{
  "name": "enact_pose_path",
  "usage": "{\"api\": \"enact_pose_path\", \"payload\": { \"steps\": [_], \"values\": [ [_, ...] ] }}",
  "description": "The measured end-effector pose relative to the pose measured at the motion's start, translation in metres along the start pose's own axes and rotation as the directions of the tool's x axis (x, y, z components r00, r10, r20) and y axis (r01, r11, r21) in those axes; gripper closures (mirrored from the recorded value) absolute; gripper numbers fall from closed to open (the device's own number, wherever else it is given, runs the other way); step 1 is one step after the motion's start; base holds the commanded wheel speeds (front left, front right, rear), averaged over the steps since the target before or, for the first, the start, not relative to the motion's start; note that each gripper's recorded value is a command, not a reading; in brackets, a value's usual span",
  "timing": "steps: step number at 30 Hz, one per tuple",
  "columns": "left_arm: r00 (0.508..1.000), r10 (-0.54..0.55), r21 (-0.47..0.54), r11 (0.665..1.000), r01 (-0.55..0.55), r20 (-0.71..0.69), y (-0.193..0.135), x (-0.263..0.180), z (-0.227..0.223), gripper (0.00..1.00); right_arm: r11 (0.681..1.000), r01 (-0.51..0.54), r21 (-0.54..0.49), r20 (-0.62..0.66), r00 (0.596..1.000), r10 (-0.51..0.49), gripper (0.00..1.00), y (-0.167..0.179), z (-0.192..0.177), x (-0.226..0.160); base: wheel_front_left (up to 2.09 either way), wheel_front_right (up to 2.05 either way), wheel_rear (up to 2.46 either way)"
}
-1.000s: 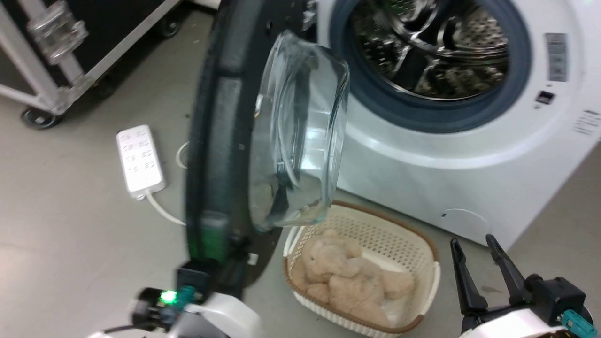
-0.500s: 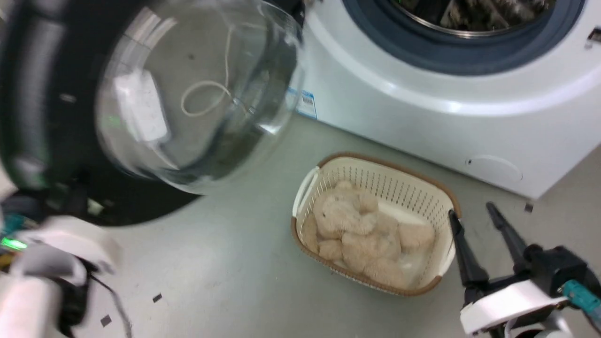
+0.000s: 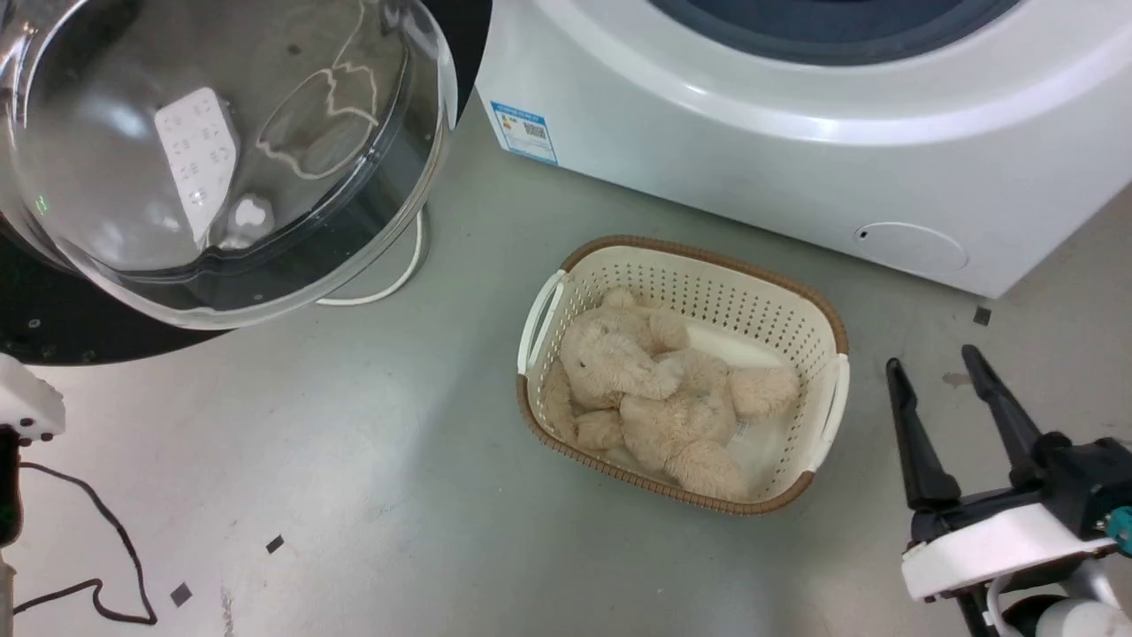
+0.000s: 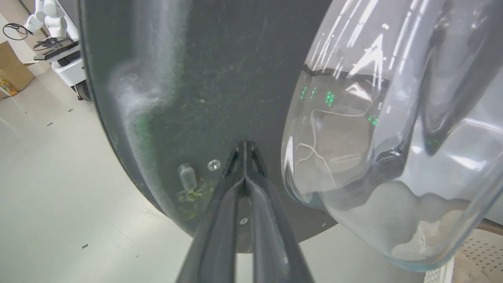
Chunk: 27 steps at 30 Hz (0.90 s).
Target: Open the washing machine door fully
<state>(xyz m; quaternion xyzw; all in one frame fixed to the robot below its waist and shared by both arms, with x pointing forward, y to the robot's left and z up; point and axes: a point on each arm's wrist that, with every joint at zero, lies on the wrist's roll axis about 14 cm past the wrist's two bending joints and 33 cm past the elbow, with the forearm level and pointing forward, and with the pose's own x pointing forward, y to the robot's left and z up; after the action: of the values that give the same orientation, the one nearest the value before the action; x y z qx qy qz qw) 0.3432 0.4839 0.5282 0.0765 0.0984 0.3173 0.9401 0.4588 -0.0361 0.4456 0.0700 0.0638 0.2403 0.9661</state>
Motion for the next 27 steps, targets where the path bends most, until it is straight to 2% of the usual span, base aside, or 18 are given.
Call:
{"api": "enact_pose_path", "payload": {
  "steps": [7,13,15,18,22,27],
  "values": [
    [0.994,-0.043,-0.008,0.999,0.044,0.1,-0.005,-0.008,0.016,1.0,0.997,0.067,-0.034,0.111,0.992,-0.063,0.0,-0.019,0.032,-0.007,0.0,0.0,0.0],
    [0.96,-0.169,-0.039,0.982,0.182,0.222,-0.05,-0.034,0.041,1.0,0.988,0.134,-0.072,0.214,0.97,-0.116,0.0,-0.031,0.067,-0.023,0.0,0.0,0.0],
    [0.938,-0.217,-0.06,0.969,0.241,0.271,-0.07,-0.048,0.052,1.0,0.983,0.162,-0.089,0.253,0.958,-0.135,0.0,-0.035,0.081,-0.031,0.0,0.0,0.0],
    [0.897,-0.272,-0.16,0.926,0.342,0.348,-0.1,-0.07,0.069,1.0,0.965,0.205,-0.165,0.3,0.942,-0.149,0.0,-0.039,0.099,-0.046,0.0,0.0,0.0],
    [0.849,-0.359,-0.147,0.885,0.441,0.388,-0.134,-0.1,0.076,1.0,0.952,0.258,-0.167,0.331,0.924,-0.192,0.0,-0.046,0.11,-0.07,0.0,0.0,0.0],
    [0.812,-0.424,-0.126,0.853,0.507,0.401,-0.169,-0.127,0.071,1.0,0.94,0.3,-0.165,0.335,0.913,-0.233,0.0,-0.05,0.112,-0.1,0.0,0.0,0.0]
  ]
}}
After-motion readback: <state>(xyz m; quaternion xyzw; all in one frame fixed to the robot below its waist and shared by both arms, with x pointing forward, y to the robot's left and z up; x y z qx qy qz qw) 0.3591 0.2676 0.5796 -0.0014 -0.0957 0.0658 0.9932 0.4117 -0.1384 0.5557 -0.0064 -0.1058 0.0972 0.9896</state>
